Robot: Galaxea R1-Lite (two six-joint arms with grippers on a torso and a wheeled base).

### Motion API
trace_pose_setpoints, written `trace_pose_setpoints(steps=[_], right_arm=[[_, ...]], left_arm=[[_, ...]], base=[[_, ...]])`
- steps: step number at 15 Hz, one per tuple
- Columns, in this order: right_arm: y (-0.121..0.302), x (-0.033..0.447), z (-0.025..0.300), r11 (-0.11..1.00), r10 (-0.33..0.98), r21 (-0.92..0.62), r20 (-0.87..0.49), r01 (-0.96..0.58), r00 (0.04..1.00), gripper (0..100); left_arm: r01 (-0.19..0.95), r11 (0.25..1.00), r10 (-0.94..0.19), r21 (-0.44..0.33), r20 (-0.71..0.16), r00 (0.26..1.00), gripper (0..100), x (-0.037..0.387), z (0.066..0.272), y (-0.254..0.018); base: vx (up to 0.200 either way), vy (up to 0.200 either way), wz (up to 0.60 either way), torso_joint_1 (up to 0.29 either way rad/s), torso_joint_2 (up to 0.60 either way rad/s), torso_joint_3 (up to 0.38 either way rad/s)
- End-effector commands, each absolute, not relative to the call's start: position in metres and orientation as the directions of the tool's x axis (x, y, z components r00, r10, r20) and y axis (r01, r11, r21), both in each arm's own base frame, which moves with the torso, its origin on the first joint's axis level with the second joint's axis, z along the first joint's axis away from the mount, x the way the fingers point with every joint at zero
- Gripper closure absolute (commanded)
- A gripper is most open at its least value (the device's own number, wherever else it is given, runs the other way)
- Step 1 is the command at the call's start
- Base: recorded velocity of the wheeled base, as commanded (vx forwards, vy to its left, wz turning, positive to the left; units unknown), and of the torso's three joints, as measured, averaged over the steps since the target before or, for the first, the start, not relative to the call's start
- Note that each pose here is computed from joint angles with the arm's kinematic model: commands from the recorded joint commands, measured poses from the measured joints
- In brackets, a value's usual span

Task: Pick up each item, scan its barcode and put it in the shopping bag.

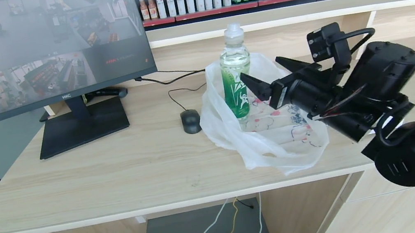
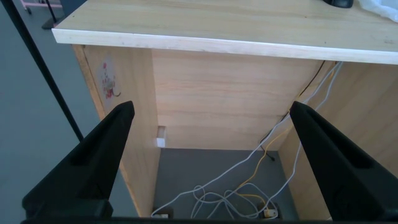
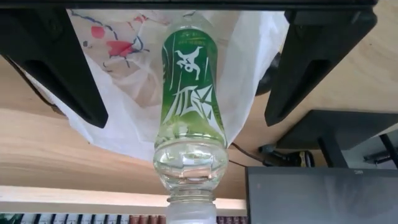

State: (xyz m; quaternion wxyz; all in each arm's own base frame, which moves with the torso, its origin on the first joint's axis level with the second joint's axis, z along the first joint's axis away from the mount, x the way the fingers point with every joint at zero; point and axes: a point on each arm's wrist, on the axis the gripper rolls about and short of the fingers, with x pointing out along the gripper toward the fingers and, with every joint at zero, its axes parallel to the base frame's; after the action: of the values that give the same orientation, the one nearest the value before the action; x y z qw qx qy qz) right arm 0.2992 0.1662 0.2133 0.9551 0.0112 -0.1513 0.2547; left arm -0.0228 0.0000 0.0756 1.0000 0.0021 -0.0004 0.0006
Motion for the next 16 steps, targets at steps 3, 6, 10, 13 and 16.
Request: trace_pose_setpoints(steps=[3, 6, 10, 13, 16], right_arm=[[0.129, 0.228, 0.204, 0.87, 0.483, -0.064, 0.305, -0.488, 0.821, 0], [0.122, 0.207, 0.195, 0.873, 0.477, -0.055, 0.312, -0.485, 0.822, 0], [0.119, 0.202, 0.194, 0.885, 0.457, -0.067, 0.321, -0.461, 0.83, 0], [0.122, 0.197, 0.19, 0.895, 0.441, -0.08, 0.31, -0.439, 0.842, 0], [0.12, 0.194, 0.184, 0.901, 0.429, -0.071, 0.289, -0.428, 0.856, 0]], left_arm=[[-0.002, 1.0, 0.002, 0.005, 0.002, 1.0, 0, -0.023, 0.076, 0.0], [-0.003, 1.0, 0.003, 0.005, 0.002, 1.0, 0, -0.023, 0.076, 0.0], [-0.002, 1.0, 0.002, 0.005, 0.002, 1.0, 0, -0.023, 0.076, 0.0], [-0.003, 1.0, 0.003, 0.005, 0.002, 1.0, 0, -0.023, 0.076, 0.0], [-0.002, 1.0, 0.002, 0.005, 0.002, 1.0, 0, -0.023, 0.076, 0.0]], base=[[0.0, 0.0, 0.0, 0.0, 0.0, 0.0], [0.0, 0.0, 0.0, 0.0, 0.0, 0.0], [0.0, 0.0, 0.0, 0.0, 0.0, 0.0], [0.0, 0.0, 0.0, 0.0, 0.0, 0.0], [-0.2, 0.0, 0.0, 0.007, 0.0, 0.004]])
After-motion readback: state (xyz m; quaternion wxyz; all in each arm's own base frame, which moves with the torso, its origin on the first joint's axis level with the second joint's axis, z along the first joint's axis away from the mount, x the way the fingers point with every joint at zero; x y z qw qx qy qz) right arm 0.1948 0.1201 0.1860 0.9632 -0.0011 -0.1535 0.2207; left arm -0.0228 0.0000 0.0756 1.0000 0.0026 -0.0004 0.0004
